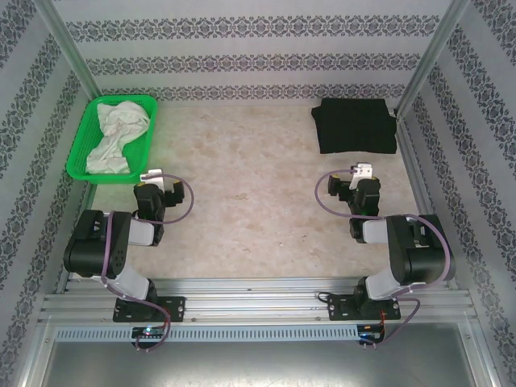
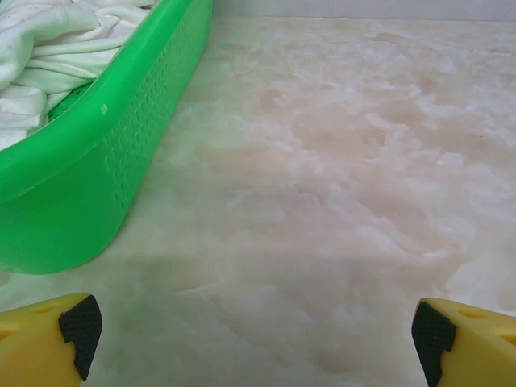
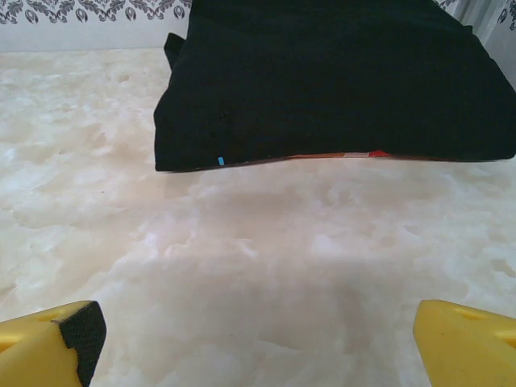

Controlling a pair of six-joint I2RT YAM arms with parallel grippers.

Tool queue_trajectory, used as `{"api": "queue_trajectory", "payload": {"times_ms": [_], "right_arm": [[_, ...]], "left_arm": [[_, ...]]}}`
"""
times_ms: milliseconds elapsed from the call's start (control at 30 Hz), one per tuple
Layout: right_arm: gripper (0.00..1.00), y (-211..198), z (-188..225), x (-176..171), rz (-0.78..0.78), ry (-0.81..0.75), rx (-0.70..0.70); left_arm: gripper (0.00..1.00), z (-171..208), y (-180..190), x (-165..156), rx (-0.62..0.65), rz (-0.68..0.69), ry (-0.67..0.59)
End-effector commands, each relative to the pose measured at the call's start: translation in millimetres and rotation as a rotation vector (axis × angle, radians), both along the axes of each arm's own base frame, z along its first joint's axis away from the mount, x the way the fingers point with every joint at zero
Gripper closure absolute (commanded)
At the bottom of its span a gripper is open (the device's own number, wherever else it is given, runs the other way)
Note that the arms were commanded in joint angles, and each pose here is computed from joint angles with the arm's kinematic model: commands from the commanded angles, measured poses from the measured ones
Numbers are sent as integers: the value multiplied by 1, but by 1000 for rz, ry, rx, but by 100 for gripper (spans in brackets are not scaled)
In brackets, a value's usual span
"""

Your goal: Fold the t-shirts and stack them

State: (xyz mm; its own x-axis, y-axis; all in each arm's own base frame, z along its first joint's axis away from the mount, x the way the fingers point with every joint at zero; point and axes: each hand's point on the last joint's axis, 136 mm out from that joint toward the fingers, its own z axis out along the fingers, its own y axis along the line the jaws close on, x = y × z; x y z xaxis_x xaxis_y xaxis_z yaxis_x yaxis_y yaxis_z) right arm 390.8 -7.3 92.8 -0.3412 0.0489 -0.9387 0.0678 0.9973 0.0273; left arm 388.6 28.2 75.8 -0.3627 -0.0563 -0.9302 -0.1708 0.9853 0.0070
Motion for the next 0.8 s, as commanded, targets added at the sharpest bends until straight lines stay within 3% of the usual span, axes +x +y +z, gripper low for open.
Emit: {"api": "queue_trajectory", "payload": {"times_ms": [0, 567, 767], "right_arm": [[2, 0, 13, 5, 1, -50, -8], [2, 0, 13, 5, 1, -48, -8], [2, 0, 13, 5, 1, -50, -8]], "left_arm": [[0, 14, 2, 6, 19, 4, -51], [0, 14, -1, 7, 19, -13, -48], [0, 12, -13, 11, 19, -90, -26]]}}
